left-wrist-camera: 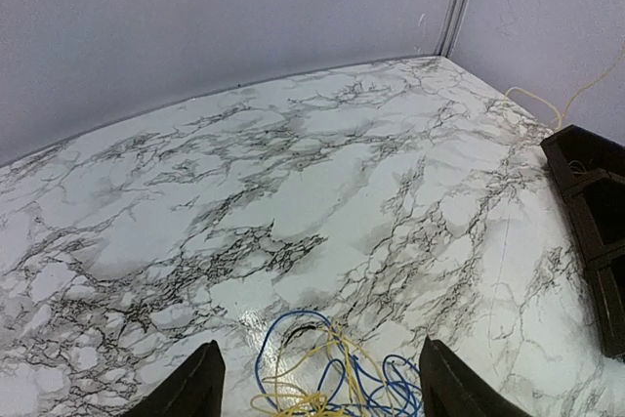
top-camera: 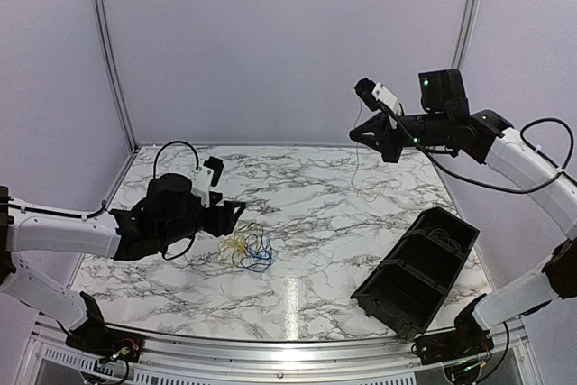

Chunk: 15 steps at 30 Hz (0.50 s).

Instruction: Untangle the cables

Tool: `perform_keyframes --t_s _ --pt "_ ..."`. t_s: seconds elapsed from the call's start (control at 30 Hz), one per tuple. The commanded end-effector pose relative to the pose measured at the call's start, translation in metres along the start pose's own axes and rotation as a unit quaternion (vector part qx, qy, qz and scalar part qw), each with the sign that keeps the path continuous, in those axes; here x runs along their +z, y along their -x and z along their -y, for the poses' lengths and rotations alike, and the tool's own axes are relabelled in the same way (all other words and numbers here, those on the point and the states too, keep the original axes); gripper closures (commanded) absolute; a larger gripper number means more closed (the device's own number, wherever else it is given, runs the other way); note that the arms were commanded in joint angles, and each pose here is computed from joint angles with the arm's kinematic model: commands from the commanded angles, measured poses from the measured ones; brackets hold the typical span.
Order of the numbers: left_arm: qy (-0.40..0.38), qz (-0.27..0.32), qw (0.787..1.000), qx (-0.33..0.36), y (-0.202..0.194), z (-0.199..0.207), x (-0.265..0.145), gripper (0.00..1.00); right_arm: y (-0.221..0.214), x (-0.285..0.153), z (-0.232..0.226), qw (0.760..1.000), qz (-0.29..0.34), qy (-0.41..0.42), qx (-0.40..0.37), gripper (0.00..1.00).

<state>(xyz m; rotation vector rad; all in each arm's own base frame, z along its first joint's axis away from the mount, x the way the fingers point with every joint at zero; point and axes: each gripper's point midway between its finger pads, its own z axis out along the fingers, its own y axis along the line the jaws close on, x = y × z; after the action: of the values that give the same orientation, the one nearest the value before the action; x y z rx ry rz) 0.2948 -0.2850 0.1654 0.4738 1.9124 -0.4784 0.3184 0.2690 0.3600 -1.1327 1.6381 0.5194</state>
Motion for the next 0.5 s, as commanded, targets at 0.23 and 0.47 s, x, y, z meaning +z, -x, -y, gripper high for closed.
perform_keyframes --t_s 0.23,0.47 --pt "0.037 -0.022 0.999 -0.012 0.028 0.001 0.022 0.28 -0.089 -0.058 -0.02 0.994 -0.097 -0.043 -0.006 1.0" --pt "0.042 -0.045 0.998 -0.021 0.014 0.005 0.049 0.28 -0.13 -0.093 -0.025 0.986 -0.162 -0.041 -0.011 1.0"
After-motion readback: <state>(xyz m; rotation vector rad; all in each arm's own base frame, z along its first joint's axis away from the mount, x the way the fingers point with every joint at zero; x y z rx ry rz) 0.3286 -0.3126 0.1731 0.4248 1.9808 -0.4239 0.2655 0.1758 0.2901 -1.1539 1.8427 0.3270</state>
